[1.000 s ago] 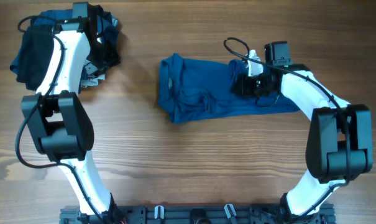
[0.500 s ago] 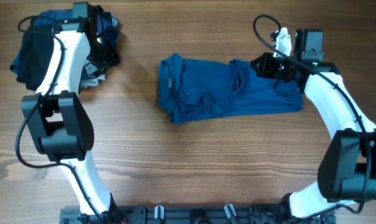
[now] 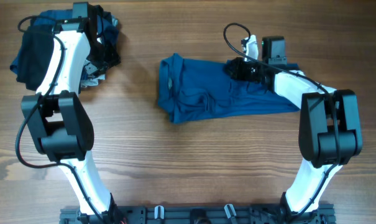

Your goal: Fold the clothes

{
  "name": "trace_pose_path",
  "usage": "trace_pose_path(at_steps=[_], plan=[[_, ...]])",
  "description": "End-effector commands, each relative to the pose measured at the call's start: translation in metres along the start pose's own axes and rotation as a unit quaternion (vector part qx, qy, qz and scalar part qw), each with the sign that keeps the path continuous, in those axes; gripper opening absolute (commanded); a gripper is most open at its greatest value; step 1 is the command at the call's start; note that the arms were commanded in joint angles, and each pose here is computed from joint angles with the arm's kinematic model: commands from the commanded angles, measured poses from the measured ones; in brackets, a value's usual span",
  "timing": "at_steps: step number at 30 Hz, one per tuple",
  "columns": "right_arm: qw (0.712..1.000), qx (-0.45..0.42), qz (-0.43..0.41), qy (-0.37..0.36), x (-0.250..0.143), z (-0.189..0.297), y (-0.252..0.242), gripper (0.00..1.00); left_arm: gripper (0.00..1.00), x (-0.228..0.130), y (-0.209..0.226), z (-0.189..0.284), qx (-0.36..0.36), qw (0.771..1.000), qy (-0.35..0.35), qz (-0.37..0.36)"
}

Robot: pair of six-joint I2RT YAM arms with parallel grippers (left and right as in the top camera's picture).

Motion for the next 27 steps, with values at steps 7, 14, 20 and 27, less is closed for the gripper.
trace_pose_path(at_steps=[7, 14, 20, 27], plan=[[0.997, 0.072, -0.008, 0.023, 0.003, 0.080, 0.011, 0.04, 0.43, 0.000, 0.000, 0.016, -0.014, 1.000, -0.013, 0.007], [0.995, -0.027, -0.017, 0.098, -0.049, 0.057, -0.009, 0.04, 0.44, 0.001, 0.000, 0.016, -0.015, 1.000, -0.014, 0.007], [0.985, -0.063, -0.042, 0.157, -0.103, 0.033, -0.029, 0.04, 0.44, 0.000, 0.000, 0.016, -0.015, 1.000, -0.013, 0.007], [0.993, -0.021, -0.002, 0.120, -0.054, 0.057, 0.003, 0.05, 0.43, 0.001, 0.000, 0.016, -0.014, 1.000, -0.013, 0.007]])
Point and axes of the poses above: each gripper's point midway between its finger pads, its own z axis back along the fingers, its own y axis along the line the jaws close on, x = y × z, the point moved 8 cm from there along z, back along the fingers, and after that the axes turned 9 degrees about z, right-handed, at the moved point
